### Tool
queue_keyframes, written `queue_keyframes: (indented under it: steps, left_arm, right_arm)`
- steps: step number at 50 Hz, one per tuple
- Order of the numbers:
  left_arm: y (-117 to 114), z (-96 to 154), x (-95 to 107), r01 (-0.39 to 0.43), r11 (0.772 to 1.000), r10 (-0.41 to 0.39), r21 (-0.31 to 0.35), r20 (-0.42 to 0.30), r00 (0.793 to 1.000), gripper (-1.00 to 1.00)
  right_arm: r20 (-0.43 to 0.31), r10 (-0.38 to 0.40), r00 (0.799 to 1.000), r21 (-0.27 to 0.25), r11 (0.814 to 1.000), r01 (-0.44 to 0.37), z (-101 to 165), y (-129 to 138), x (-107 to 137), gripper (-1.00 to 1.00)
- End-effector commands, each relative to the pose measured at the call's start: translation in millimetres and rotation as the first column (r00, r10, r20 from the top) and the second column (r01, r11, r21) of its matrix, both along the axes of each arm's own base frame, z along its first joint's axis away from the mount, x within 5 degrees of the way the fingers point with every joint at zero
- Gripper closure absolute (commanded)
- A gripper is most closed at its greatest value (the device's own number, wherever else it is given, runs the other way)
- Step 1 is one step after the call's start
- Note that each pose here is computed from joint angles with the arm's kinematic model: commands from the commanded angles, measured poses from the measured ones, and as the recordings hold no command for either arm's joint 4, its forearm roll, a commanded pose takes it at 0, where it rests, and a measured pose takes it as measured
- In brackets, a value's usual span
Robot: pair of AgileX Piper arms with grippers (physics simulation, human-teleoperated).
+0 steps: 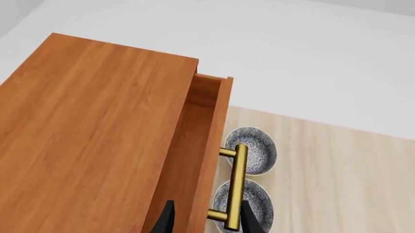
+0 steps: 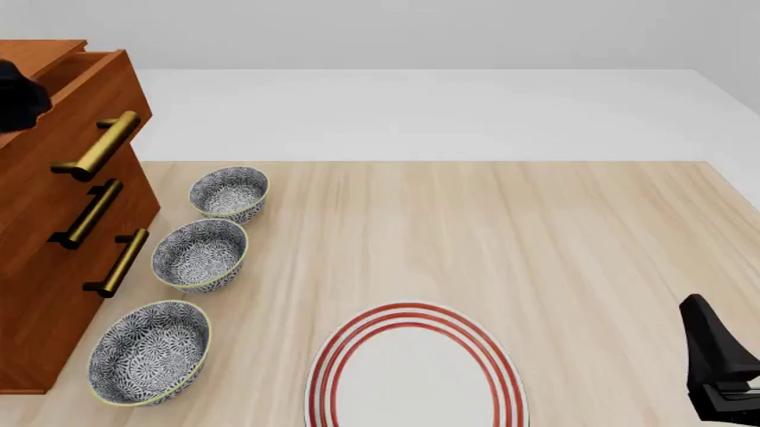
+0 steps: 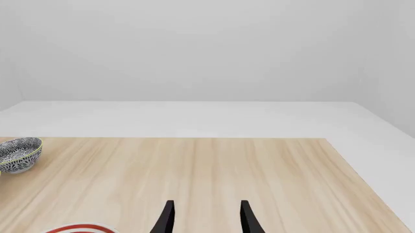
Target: Open the top drawer of the cabinet.
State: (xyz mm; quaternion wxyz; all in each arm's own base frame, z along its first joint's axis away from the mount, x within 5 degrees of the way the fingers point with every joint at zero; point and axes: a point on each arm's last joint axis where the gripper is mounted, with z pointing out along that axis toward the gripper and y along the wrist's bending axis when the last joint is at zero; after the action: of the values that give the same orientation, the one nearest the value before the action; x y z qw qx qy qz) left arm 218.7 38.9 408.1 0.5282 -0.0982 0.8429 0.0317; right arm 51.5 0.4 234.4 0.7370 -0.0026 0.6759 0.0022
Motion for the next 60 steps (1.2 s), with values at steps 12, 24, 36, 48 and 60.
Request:
queue_keyframes:
  steps: [12, 24, 36, 48, 60]
  left_arm:
    - [1, -9, 7, 0.006, 1.000, -0.005, 0.004, -0.018, 1.000, -1.00]
    - [2, -14, 12, 0.007, 1.000, -0.007, 0.004, -0.025, 1.000, -1.00]
    - [2, -19, 18, 0.009, 1.000, -0.009, 0.004, -0.034, 0.999, -1.00]
    - [1, -24, 21, 0.017, 1.000, -0.017, 0.003, -0.041, 0.999, -1.00]
    - [1, -25, 22, 0.018, 1.000, -0.018, 0.006, -0.043, 0.999, -1.00]
  right_arm:
    - [0.000, 0.000, 1.000, 0.000, 1.000, 0.000, 0, 0, 0, -1.00]
    - [0.000, 0.000, 1.000, 0.000, 1.000, 0.000, 0, 0, 0, -1.00]
    - [0.000, 0.000, 1.000, 0.000, 1.000, 0.000, 0, 0, 0, -1.00]
    - [0.000, 0.000, 1.000, 0.000, 1.000, 0.000, 0, 0, 0, -1.00]
    - [0.000, 0.000, 1.000, 0.000, 1.000, 0.000, 0, 0, 0, -1.00]
